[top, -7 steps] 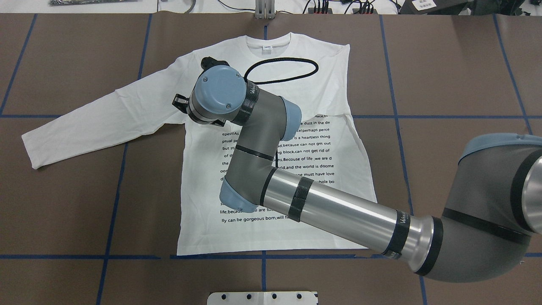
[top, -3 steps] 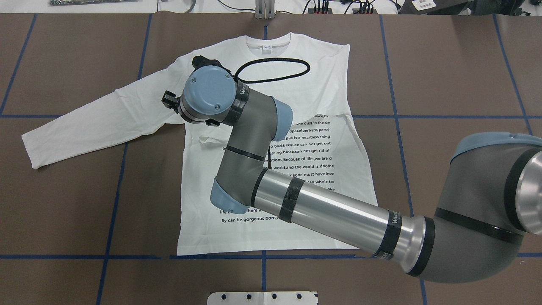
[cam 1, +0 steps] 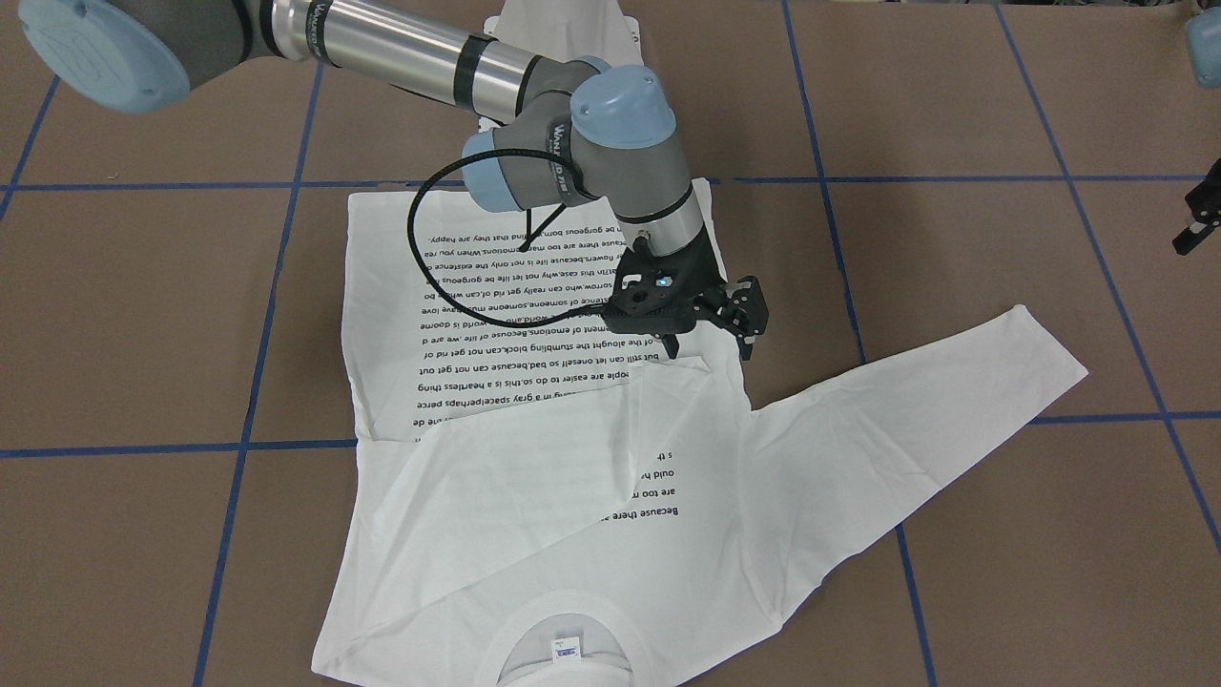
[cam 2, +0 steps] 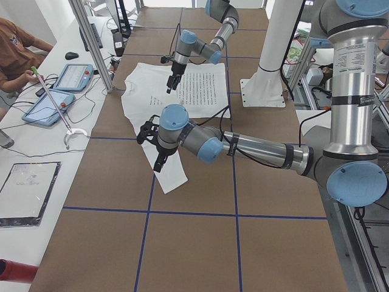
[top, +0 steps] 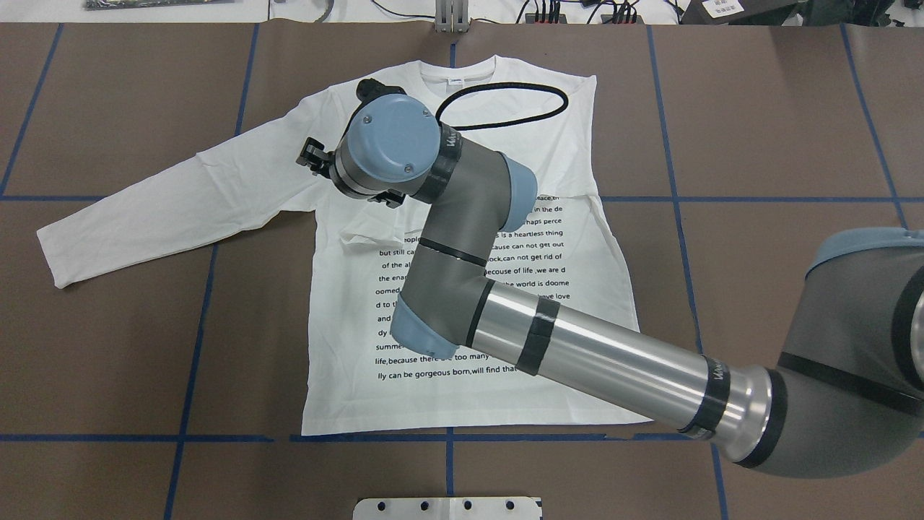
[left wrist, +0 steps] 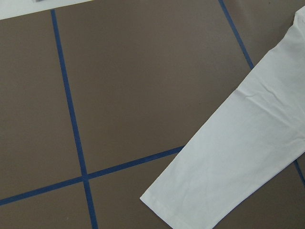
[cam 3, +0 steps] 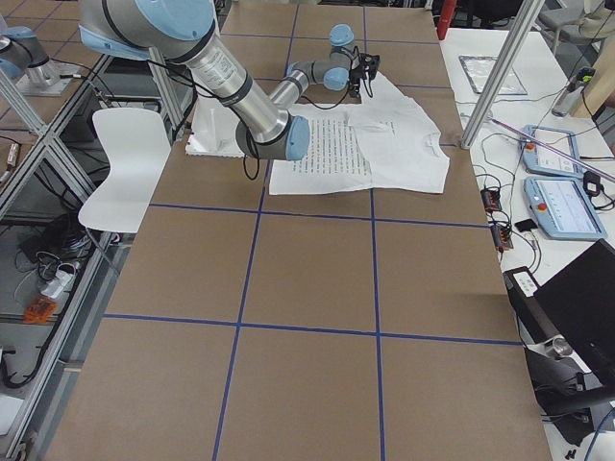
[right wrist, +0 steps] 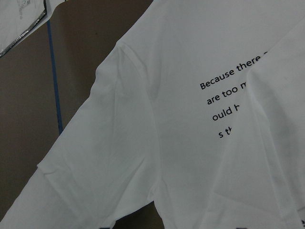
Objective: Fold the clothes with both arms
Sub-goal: 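Carry the sleeve with the right gripper across the shirt body toward the collar, then release the sleeve with the right gripper while the left gripper grasps the other cuff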
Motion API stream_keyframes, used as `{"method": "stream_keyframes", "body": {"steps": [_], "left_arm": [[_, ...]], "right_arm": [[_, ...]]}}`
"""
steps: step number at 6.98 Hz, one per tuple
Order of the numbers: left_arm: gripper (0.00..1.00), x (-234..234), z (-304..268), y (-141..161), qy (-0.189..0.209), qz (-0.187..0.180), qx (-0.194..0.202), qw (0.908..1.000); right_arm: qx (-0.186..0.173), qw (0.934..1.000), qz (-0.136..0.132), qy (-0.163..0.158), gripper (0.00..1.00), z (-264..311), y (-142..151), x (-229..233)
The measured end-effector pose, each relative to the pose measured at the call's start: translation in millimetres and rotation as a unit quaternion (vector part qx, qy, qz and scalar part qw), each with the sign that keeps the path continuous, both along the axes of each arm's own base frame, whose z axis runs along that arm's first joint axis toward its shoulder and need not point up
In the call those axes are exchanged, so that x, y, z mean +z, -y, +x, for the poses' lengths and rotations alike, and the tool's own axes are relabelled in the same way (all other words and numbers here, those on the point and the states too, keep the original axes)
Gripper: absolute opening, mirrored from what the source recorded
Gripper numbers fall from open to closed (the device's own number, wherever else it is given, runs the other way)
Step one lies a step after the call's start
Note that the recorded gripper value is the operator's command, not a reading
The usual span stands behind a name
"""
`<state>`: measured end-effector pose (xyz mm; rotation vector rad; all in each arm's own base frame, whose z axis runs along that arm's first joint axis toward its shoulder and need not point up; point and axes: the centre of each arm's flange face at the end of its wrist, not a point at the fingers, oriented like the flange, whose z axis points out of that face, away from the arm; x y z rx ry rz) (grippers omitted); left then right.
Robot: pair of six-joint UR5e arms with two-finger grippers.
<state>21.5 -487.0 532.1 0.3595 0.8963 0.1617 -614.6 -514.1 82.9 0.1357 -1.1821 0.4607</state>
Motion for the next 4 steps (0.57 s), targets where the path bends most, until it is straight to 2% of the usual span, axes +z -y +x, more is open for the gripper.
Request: {"method": "stream_keyframes", "body": {"steps": [2, 4], "left_arm": [[0.95, 57.7, 26.0, 19.7, -0.013, -0.050, -0.013, 0.9986], [0.93, 88.2, 81.1, 49.0, -0.016, -0.111, -0.003, 0.9936]], "right_arm": [[-0.009, 0.9992, -0.039, -0.007, 0.99, 106.9, 27.1, 73.0], [-0.004, 0.9983, -0.053, -0.022, 0.99, 149.8, 35.8, 122.9]]}}
